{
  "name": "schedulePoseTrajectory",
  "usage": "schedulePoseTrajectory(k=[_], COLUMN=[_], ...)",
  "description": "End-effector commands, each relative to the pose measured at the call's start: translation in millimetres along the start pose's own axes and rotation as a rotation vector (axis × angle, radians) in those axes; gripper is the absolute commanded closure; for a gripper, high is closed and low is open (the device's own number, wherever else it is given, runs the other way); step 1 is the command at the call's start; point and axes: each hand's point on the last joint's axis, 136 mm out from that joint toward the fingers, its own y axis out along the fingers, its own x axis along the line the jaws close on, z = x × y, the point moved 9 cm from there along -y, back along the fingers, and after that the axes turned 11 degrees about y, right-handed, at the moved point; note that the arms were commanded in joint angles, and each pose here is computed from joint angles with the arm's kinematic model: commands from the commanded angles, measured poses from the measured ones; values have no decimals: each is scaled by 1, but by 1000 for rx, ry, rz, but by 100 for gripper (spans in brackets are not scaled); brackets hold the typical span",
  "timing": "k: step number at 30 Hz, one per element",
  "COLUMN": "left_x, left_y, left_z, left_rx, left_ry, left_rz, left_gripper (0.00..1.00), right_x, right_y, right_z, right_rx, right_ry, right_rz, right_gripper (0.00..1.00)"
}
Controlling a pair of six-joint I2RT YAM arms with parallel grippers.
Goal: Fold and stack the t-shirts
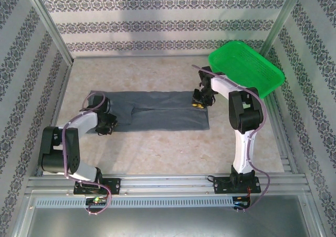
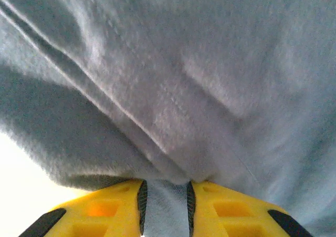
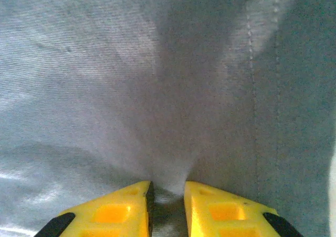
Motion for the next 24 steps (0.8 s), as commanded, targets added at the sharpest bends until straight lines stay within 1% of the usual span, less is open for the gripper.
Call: schedulePoseTrajectory(k=[1,2,5,8,10,11,13,17,19,23,24], left_x=[-7,-12,-44,-91,-125,-139,-173,-238,-270,-313,-326], left_y=[16,20,34,46,52,57,73,104,120,140,138], left_z=[-25,-31,-54,-81,-94,-98,-101,-79,-60,-37,-36], left_rx=[-46,-47,-38,-34,-74,-79,-46,16,54,92,81], left_ry=[-32,-23,68,156,222,244,270,338,367,403,409], left_rz=[-3,-4,24,93,113,130,195,325,386,451,480], left_gripper=[72,71,72,72,72,72,72,72,73,73,73], right_x=[-17,-20,-31,-43,-50,-53,-59,-54,-38,-2,6], right_y=[-5,-6,-7,-3,0,3,6,21,30,36,34], right_z=[20,27,57,91,115,126,148,189,204,215,216], right_rx=[26,24,33,57,65,77,104,178,218,270,285], right_ry=[10,10,9,12,3,-2,1,38,64,131,156], right_rz=[183,208,294,326,335,346,341,241,131,-40,-80], right_gripper=[74,74,74,73,73,73,73,72,72,71,71])
